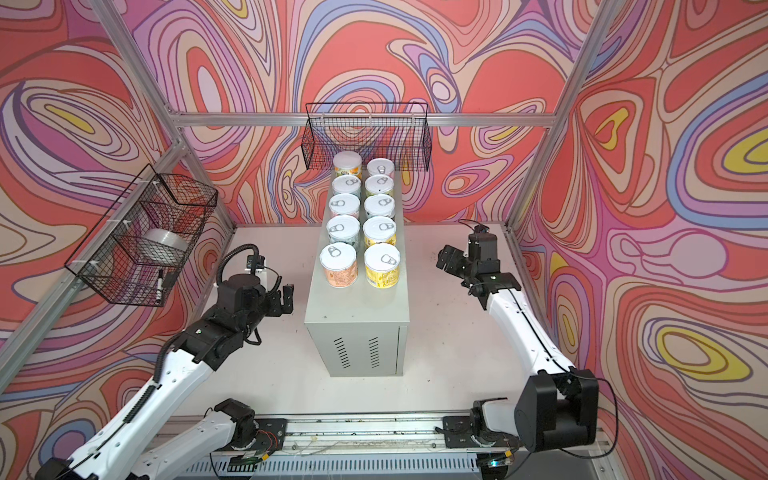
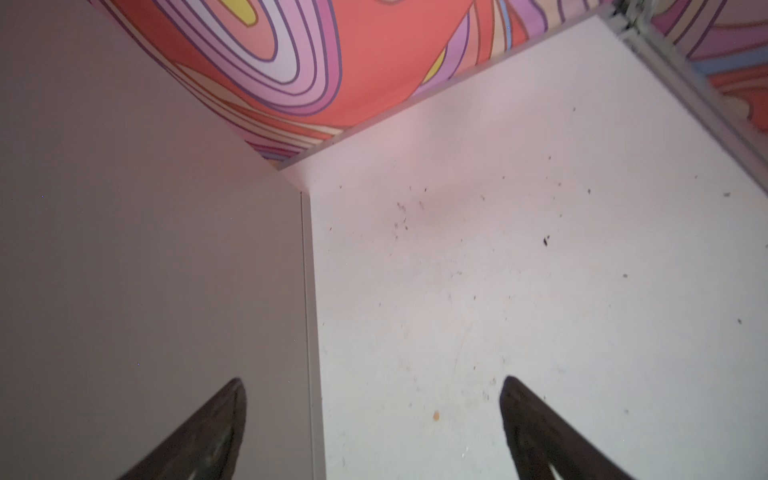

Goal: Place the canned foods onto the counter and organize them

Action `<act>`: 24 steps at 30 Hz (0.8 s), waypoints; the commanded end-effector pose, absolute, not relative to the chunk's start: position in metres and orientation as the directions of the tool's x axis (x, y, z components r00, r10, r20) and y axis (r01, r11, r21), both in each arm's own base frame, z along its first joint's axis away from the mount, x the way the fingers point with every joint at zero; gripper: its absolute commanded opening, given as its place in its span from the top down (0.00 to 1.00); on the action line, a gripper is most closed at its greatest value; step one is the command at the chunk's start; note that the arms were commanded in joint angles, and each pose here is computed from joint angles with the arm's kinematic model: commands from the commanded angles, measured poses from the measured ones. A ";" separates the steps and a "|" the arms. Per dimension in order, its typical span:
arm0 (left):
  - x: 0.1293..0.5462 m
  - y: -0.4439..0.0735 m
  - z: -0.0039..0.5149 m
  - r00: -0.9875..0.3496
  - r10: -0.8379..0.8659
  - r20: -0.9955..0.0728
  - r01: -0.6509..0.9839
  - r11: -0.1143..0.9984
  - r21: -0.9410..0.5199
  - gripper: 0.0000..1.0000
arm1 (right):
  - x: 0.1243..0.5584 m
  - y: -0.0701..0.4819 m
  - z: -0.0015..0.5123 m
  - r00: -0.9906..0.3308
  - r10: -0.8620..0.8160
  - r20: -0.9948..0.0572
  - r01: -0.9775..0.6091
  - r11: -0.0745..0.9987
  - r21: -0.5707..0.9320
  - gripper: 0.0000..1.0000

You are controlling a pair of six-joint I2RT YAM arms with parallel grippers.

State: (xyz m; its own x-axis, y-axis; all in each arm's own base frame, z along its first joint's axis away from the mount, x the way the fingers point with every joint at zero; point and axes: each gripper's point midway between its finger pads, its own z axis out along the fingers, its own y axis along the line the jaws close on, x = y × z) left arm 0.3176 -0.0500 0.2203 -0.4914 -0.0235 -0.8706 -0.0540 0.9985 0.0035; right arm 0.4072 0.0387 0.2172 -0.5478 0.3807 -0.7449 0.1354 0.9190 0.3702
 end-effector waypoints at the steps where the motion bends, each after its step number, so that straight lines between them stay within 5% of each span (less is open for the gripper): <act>1: 0.368 -0.021 0.221 -0.273 -0.141 -0.952 -0.161 0.982 -0.099 0.00 | 0.423 0.039 0.234 -0.388 0.303 -0.870 0.056 0.950 0.306 0.02; 8: 0.368 0.023 0.140 -0.300 -0.179 -0.937 -0.281 0.955 -0.092 0.00 | 0.440 0.070 0.209 -0.407 0.149 -0.901 0.012 0.987 0.158 0.02; 11: 0.373 0.030 0.139 -0.309 -0.240 -0.920 -0.217 0.960 -0.178 0.02 | 0.437 0.067 0.206 -0.393 0.135 -0.909 0.014 0.990 0.141 0.02; 14: 0.373 0.043 0.143 -0.296 -0.113 -0.948 -0.240 0.970 -0.041 0.02 | 0.429 0.059 0.203 -0.402 0.087 -0.911 0.027 0.996 0.083 0.02; 24: 0.373 0.036 0.105 -0.274 -0.118 -0.955 -0.173 0.982 -0.072 0.00 | 0.422 0.021 0.159 -0.357 0.000 -0.934 0.162 0.985 -0.062 0.02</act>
